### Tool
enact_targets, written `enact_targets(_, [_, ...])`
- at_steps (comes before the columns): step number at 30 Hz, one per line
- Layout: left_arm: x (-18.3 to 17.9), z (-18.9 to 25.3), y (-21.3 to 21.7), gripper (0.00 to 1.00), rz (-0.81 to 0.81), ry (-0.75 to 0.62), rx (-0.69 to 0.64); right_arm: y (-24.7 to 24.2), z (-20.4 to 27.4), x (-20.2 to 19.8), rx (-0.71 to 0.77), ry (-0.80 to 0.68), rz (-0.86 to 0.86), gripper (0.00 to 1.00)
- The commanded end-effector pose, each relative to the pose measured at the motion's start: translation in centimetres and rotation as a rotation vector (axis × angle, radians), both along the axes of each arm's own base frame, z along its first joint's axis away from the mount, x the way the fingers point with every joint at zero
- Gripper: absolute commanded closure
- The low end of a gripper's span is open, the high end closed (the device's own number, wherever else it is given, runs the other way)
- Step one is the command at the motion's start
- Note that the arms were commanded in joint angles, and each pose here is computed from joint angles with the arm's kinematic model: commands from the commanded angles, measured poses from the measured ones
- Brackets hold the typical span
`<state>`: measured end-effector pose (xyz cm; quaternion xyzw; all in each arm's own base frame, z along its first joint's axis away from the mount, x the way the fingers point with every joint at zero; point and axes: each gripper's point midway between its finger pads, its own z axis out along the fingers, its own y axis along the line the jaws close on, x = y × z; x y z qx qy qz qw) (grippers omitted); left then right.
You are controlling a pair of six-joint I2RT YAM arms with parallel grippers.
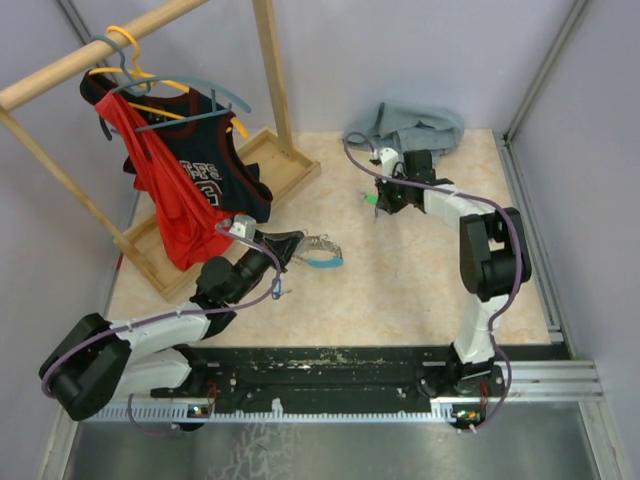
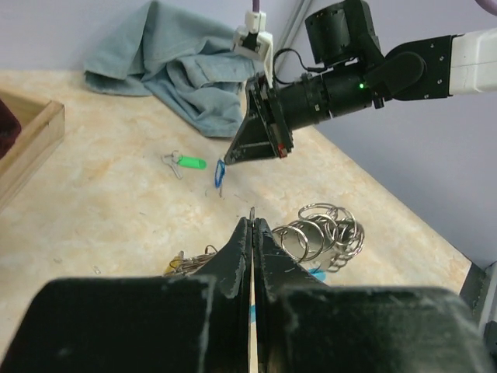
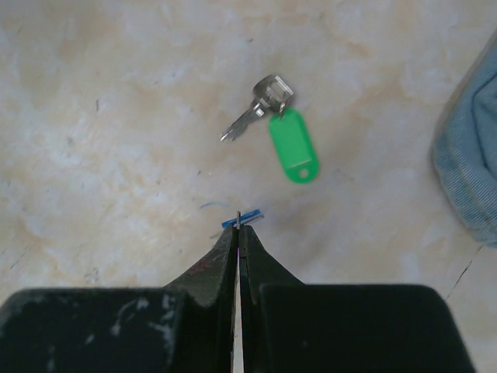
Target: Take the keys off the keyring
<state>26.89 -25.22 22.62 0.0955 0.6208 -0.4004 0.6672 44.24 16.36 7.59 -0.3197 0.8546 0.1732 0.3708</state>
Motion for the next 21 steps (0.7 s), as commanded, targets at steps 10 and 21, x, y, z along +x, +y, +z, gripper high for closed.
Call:
enact_targets(10, [6.1, -0.8, -1.8, 1.0, 0.14, 0.275, -0.058, -1.6, 11.7, 4.2, 0.146, -0.232, -0.072, 0.49])
enact_targets(21, [14.2, -4.9, -1.0, 1.0, 0.454, 0.516, -0.022, -2.6, 21.4, -7.5, 0.284, -0.538, 0.075, 0.06])
